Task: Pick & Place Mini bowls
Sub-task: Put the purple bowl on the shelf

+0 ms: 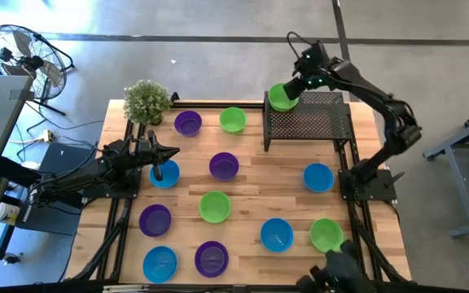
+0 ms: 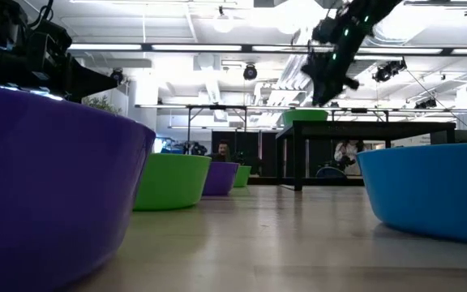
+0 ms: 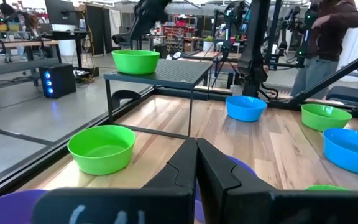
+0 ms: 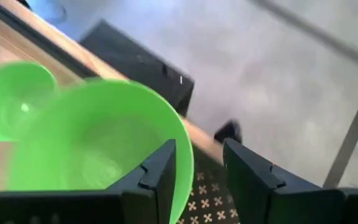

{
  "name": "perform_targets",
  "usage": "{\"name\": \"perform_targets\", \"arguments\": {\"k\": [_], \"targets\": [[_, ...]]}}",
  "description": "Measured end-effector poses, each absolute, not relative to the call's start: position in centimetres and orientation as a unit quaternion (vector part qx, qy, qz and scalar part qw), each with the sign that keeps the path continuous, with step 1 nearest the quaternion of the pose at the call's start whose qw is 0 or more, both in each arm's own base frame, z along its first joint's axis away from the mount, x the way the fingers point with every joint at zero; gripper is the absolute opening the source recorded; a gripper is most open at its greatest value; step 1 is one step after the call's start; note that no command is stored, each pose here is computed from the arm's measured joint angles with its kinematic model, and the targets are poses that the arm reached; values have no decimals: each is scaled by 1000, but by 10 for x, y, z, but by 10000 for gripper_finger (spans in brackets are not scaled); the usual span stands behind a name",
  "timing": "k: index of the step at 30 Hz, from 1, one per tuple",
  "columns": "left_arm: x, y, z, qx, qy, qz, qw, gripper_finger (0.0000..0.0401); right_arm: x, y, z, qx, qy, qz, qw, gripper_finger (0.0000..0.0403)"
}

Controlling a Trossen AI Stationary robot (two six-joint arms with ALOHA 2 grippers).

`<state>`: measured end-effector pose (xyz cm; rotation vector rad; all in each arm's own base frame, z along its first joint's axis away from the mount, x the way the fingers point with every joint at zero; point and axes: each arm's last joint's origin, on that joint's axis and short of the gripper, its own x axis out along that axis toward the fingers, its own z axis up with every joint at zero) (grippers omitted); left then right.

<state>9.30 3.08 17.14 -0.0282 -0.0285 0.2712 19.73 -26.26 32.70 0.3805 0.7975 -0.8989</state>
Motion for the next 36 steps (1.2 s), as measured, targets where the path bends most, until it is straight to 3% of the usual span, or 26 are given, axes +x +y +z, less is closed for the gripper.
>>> {"name": "perform_targets", "arguments": {"k": [5, 11, 24, 36], "targets": [[93, 31, 171, -14, -14, 133, 991, 1, 192, -226, 354, 117, 329, -370, 861, 80], [93, 30, 170, -27, -9, 125, 992, 1, 187, -179, 330, 63, 236, -295, 924, 6], [93, 31, 169, -42, -5, 144, 989, 1, 180, -94, 252, -10, 54, -185, 981, 4], [97, 33, 166, -74, 28, 154, 985, 1, 183, -76, 241, -35, 38, -149, 987, 2]]}}
